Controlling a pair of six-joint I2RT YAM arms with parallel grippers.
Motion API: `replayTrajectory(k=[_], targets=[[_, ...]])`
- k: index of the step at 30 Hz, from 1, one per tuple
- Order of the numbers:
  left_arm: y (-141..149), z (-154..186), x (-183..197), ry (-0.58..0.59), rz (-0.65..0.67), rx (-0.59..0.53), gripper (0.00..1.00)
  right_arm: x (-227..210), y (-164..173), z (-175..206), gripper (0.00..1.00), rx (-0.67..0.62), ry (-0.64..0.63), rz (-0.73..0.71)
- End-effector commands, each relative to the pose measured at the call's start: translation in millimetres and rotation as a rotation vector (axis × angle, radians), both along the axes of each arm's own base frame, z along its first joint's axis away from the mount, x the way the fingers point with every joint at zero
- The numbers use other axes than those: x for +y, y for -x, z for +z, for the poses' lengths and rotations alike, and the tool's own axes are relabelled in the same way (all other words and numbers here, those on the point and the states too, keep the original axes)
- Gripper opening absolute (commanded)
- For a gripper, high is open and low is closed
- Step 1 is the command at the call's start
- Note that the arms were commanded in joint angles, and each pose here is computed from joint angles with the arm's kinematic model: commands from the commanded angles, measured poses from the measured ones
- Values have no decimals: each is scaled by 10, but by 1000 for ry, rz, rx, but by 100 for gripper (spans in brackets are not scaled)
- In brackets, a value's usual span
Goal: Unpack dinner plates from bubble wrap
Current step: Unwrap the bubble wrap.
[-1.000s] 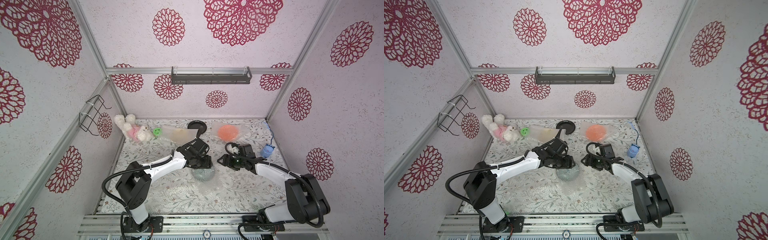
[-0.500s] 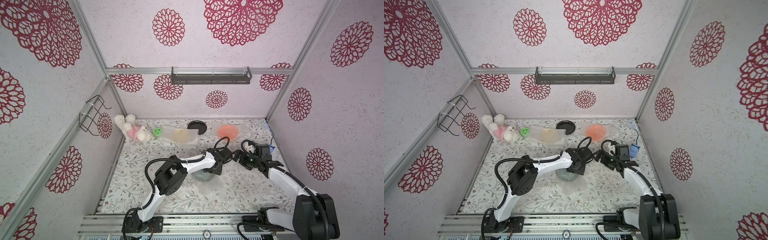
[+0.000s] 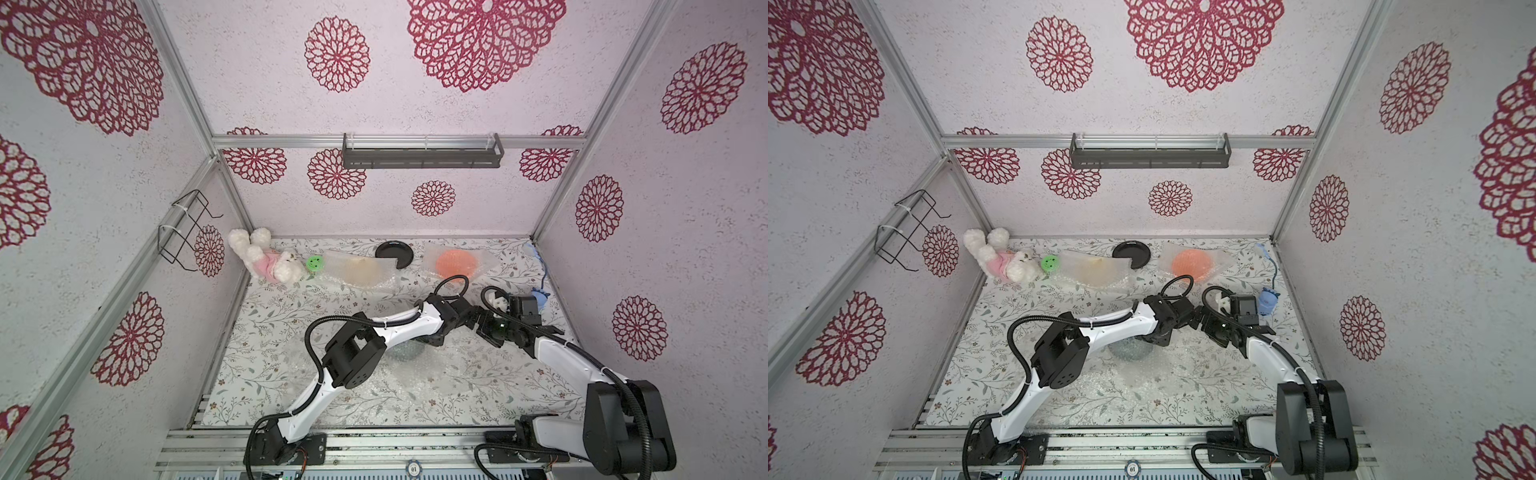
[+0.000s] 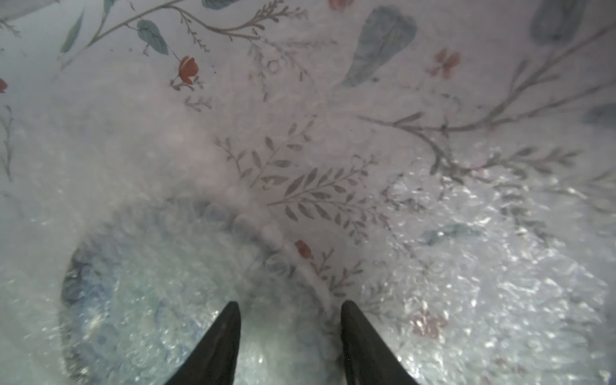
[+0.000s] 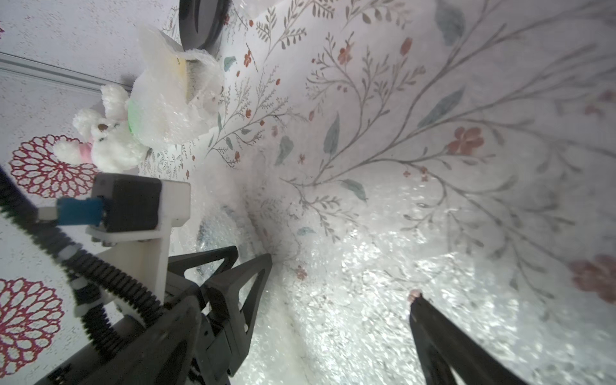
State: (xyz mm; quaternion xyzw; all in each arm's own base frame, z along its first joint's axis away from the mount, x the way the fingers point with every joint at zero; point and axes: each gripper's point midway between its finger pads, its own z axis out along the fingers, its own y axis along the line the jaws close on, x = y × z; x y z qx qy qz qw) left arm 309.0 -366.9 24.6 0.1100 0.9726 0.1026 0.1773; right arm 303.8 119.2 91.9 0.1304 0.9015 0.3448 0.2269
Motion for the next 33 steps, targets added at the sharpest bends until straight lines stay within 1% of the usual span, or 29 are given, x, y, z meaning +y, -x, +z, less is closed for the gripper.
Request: replayTrajectory(k=[1, 5, 10, 13, 17, 19, 22, 27, 33], targets=[[53, -57, 46, -66, 3, -18, 43, 73, -46, 21, 99, -23, -40, 17], [75, -140, 26, -76, -4, 2, 41, 62, -40, -153, 99, 18, -40, 0], [98, -220, 51, -97, -3, 15, 31, -6, -44, -293, 99, 53, -19, -50], [107, -244, 55, -100, -1, 20, 25, -59, -28, -359, 99, 72, 1, -77], [90, -205, 40, -94, -4, 11, 10, -90, -15, -422, 99, 85, 1, -96], [64, -137, 20, -83, -7, 1, 6, -99, -4, -463, 99, 95, 3, -100], [37, 33, -49, -44, -19, -14, 0, -119, 10, -531, 99, 110, 11, -109], [11, 443, -142, 52, -27, -54, 0, -138, 15, -610, 99, 121, 31, -105], [-1, 1258, -154, 217, -35, -166, 0, -176, -20, -692, 99, 138, 50, -105]])
